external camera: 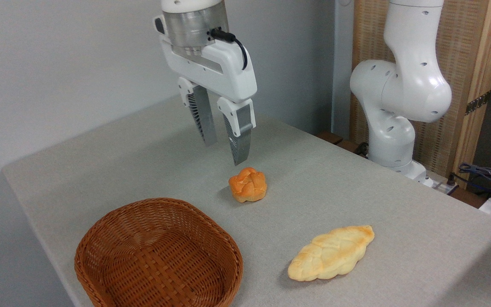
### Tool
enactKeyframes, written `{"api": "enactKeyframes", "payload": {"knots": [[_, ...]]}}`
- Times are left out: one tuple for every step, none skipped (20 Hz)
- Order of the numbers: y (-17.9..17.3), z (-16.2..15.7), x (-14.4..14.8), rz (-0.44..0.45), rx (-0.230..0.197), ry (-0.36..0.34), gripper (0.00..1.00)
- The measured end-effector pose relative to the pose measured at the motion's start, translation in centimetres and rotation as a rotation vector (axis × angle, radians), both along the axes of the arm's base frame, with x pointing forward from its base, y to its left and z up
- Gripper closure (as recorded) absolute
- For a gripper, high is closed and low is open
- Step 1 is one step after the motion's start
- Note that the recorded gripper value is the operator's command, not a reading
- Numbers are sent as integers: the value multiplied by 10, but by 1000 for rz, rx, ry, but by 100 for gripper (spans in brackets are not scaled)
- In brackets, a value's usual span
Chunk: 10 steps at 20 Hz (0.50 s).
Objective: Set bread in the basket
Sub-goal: 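Move the open gripper down toward the small orange bun, then lower the gripper around the orange bun and close on it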
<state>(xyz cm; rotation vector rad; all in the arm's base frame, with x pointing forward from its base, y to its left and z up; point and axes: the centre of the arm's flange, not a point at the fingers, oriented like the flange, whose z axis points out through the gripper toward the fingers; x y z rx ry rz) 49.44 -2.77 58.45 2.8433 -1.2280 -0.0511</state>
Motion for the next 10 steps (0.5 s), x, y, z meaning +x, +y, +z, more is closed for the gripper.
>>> {"api": "enactKeyframes", "payload": {"knots": [[-6, -7, -9, -14, 0, 9, 0], [-13, -14, -18, -29, -1, 18, 0], [-19, -22, -27, -45, -1, 21, 0], [-25, -30, -36, -59, -2, 17, 0], [-29, -37, -43, -69, -4, 11, 0], [-31, -44, -50, -77, -5, 5, 0], [-34, -51, -57, -85, -6, 4, 0], [-38, -55, -62, -94, -6, 4, 0], [-42, -59, -66, -104, -7, 5, 0], [-46, -62, -69, -115, -7, 5, 0]]}}
